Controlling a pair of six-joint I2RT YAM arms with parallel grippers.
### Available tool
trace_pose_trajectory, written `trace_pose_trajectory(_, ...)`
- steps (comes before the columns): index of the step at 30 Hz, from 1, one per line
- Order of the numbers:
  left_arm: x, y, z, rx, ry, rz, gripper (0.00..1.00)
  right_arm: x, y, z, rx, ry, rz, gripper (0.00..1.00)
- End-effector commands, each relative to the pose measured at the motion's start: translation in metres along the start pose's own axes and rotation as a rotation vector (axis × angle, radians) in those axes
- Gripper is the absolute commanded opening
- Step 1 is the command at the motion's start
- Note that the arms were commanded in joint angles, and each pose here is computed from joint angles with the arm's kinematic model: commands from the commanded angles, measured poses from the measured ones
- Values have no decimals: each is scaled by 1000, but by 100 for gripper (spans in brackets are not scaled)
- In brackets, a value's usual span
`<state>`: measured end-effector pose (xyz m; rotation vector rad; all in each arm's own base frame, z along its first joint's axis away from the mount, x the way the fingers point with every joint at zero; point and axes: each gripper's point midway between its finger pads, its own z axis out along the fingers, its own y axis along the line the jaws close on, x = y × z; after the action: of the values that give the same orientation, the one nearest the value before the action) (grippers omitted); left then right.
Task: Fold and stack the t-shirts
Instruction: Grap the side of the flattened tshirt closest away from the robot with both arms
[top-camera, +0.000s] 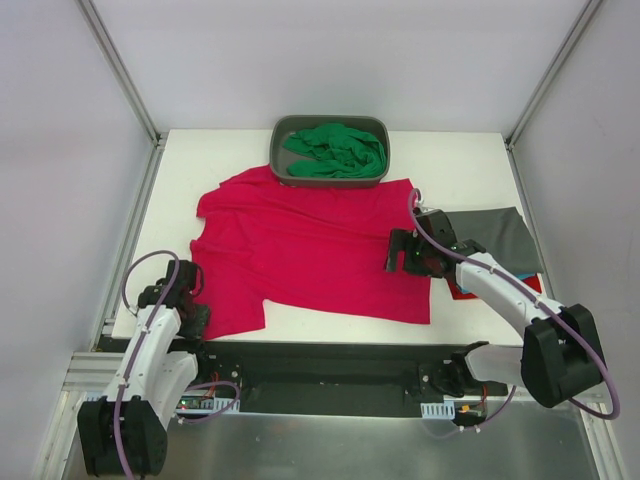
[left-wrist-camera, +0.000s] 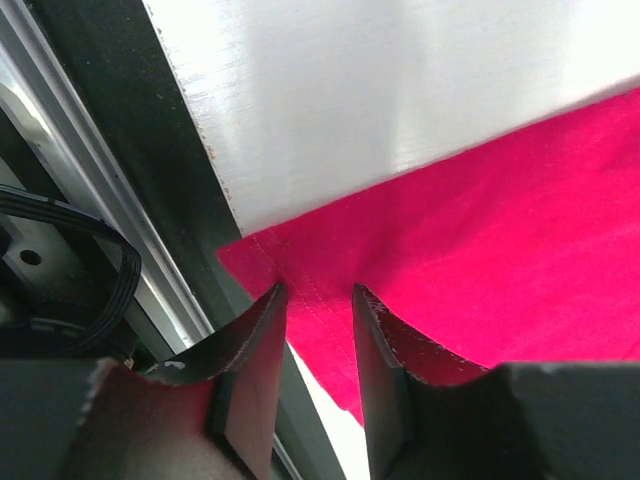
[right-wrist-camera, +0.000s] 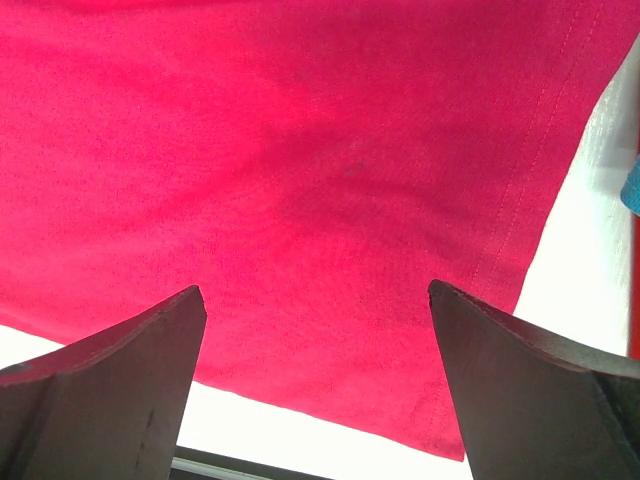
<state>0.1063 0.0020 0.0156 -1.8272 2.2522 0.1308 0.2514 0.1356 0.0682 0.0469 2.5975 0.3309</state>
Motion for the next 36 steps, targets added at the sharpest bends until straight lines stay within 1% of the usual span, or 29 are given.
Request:
trace_pose_trajectory(1,3,11,7,-32,-9,-32,30,-6,3,1,-28,-16,29,96)
trace_pose_trajectory(2,3,11,9,-30,-11,-38,28,-6,3,2,-26,-13,30,96)
trace_pose_trajectory(4,3,11,10,-24,-14,-39,19,-5,2,3,-28,-9,34,96)
trace_pose_trajectory(6,1,11,10,-23,-24,-33,13,-4,0,3,-22,-3,38,96)
trace_pose_trajectory(7,1,11,11,-26,-26,-33,15,-4,0,3,-23,-4,41,96)
trace_pose_trajectory(9,1,13,14,-36,-30,-37,26,-3,-1,2,-25,-4,51,96)
trace_pose_trajectory(11,2,14,15,-42,-24,-31,27,-4,0,-1,-34,-13,55,96)
trace_pose_trajectory(14,0,12,16,-39,-31,-19,24,-5,1,-4,-42,-24,57,96)
trace_pose_trajectory(15,-1,12,16,-37,-39,-17,22,-4,0,-4,-38,-23,59,96)
trace_pose_trajectory(16,-2,12,16,-38,-47,-17,9,-4,0,-4,-38,-25,62,96)
trace_pose_trajectory(17,-4,11,16,-32,-53,-16,0,-3,0,-4,-38,-25,65,96)
trace_pose_trajectory(20,-7,4,14,11,-69,6,0,-1,-2,-7,-35,-19,71,96)
trace_pose_trajectory(23,-12,-11,11,106,-94,18,0,3,-3,-12,-31,-18,80,96)
trace_pose_trajectory(27,-9,-28,3,243,-86,44,0,19,-11,-23,-1,-1,136,97)
trace_pose_trajectory(29,-8,-30,1,270,-87,48,0,33,-20,-29,39,8,137,99)
trace_pose_trajectory(32,-9,-35,-3,313,-91,48,0,60,-30,-41,121,44,111,99)
trace_pose_trajectory(35,-14,-39,-10,353,-122,67,0,91,-46,-50,209,96,117,94)
trace_pose_trajectory(36,-16,-40,-12,362,-133,66,0,97,-50,-53,225,93,127,93)
